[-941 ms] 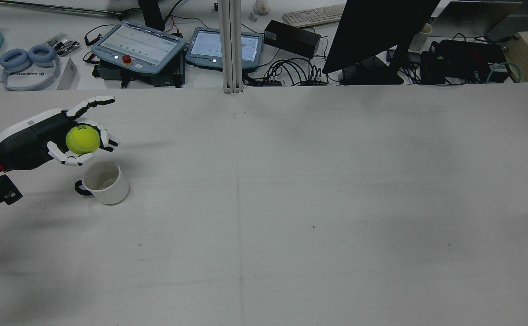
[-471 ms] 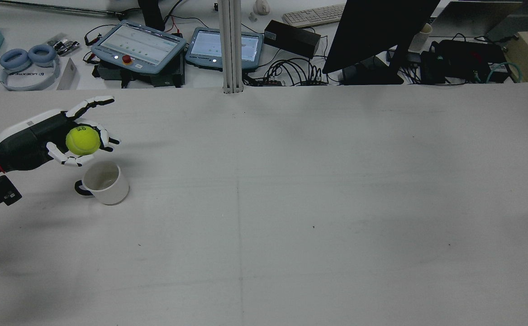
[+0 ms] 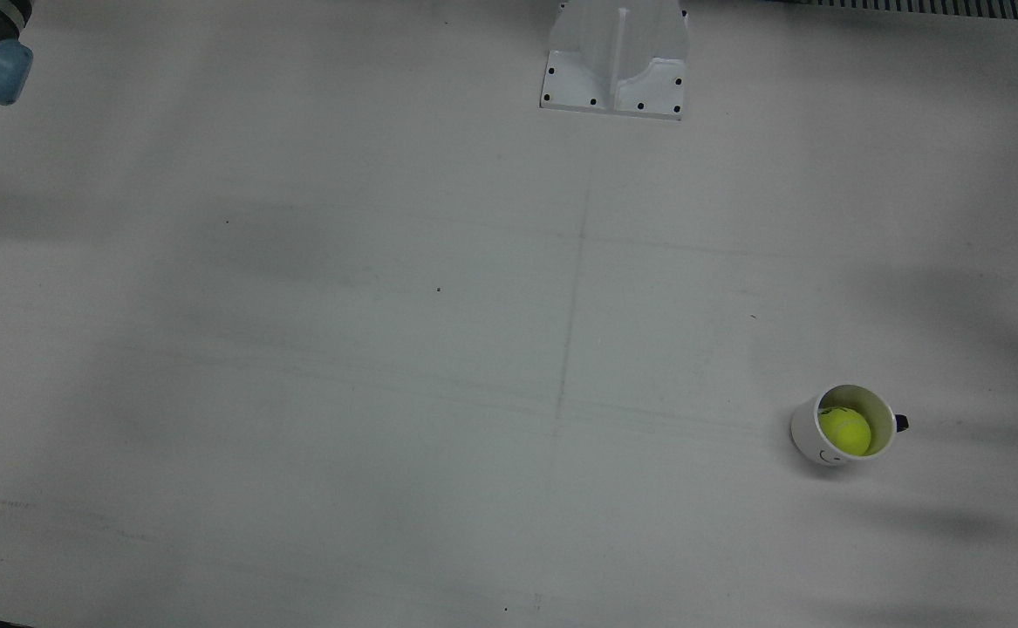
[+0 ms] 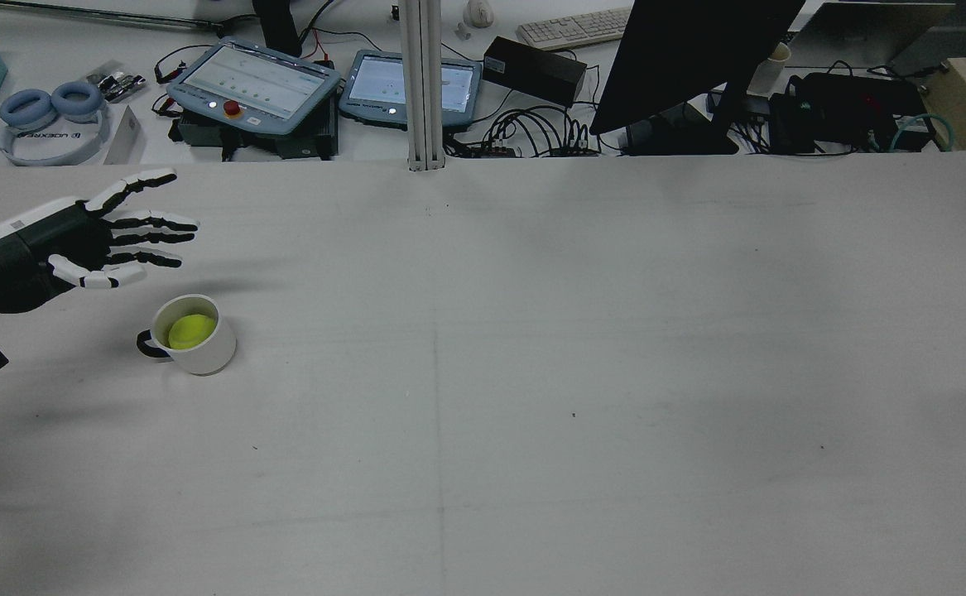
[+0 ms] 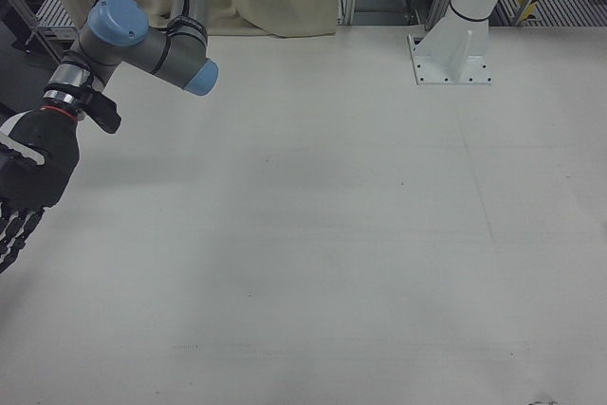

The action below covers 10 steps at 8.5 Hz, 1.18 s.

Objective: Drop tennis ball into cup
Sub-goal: 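Open the left hand fingers to release the ball into the mug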

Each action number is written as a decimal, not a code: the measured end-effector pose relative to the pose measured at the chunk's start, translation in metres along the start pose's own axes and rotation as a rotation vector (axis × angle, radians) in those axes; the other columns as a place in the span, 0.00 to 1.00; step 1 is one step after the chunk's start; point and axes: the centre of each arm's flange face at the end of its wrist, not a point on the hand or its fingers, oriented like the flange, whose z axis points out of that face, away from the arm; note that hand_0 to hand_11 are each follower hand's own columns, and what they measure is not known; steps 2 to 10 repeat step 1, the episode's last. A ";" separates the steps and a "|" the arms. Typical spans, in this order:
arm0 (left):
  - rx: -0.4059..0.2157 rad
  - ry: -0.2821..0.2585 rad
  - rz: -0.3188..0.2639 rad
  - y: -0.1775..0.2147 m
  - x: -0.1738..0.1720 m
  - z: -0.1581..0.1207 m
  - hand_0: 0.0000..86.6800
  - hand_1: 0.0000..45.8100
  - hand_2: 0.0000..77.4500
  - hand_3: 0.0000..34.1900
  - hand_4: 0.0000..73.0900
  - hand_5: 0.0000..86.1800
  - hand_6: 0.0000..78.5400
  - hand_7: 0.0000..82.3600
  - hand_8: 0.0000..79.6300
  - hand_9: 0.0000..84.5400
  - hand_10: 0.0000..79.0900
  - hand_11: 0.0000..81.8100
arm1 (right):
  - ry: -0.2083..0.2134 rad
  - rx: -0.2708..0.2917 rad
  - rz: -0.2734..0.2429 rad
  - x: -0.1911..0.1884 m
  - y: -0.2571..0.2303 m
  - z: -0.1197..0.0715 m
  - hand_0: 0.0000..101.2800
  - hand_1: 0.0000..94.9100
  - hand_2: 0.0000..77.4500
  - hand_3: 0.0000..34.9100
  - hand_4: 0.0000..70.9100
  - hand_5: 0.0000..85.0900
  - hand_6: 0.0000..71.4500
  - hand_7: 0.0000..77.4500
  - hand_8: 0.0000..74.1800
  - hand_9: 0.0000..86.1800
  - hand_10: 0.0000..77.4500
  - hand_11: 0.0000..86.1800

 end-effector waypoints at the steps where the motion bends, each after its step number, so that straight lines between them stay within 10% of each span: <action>1: 0.042 0.061 0.018 -0.006 0.048 0.000 0.76 0.52 0.52 0.87 0.01 0.23 0.40 0.23 0.29 0.12 0.17 0.27 | 0.000 0.000 0.000 0.000 0.000 0.000 0.00 0.01 0.01 0.00 0.00 0.00 0.00 0.01 0.00 0.00 0.00 0.01; 10: 0.042 0.061 0.018 -0.006 0.048 0.000 0.76 0.52 0.52 0.87 0.01 0.23 0.40 0.23 0.29 0.12 0.17 0.27 | 0.000 0.000 0.000 0.000 0.000 0.000 0.00 0.01 0.01 0.00 0.00 0.00 0.00 0.01 0.00 0.00 0.00 0.01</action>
